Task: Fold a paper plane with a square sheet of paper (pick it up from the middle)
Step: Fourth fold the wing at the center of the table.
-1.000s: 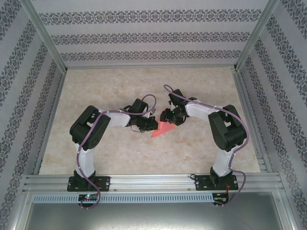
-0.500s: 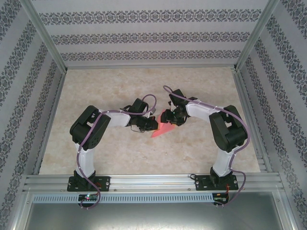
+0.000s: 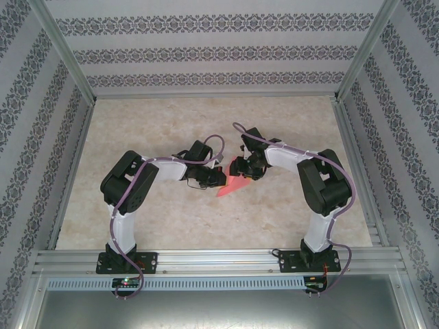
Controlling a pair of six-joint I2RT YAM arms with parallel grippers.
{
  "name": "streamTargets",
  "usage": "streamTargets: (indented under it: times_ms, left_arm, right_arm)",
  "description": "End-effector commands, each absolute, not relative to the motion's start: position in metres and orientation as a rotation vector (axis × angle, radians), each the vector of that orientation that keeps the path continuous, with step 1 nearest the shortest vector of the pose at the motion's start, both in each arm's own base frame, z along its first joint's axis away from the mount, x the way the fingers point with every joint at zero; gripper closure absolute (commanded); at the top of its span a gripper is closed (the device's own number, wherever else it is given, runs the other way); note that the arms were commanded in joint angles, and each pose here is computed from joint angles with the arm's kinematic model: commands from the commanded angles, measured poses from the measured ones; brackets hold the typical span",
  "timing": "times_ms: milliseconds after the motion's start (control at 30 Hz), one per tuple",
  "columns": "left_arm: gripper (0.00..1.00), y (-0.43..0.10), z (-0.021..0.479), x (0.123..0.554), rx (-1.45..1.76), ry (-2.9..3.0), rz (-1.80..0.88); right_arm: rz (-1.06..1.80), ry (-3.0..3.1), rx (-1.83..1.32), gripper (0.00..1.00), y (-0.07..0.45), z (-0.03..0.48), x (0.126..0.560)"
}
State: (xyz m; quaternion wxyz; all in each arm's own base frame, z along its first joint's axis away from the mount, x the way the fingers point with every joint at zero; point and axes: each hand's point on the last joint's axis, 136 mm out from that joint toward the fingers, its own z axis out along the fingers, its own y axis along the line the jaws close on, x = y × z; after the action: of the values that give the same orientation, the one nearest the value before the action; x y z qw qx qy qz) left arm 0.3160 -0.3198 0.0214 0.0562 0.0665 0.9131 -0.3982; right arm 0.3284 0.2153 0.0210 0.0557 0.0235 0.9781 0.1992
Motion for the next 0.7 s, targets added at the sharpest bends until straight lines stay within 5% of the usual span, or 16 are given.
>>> streamTargets:
  times_ms: [0, 467, 667]
  left_arm:
    - [0.96, -0.316, 0.008, 0.303, 0.212, 2.848, -1.169]
    - [0.92, -0.322, 0.029, 0.308, 0.256, 2.753, -1.226]
    - [0.92, -0.323, 0.026, 0.308, 0.256, 2.766, -1.235]
  right_arm:
    - [0.434, 3.048, 0.086, 0.46, 0.201, -0.005, 0.319]
    - [0.184, 3.166, 0.232, 0.56, 0.172, -0.041, 0.3]
    - [0.382, 3.112, 0.205, 0.49, 0.19, -0.032, 0.305]
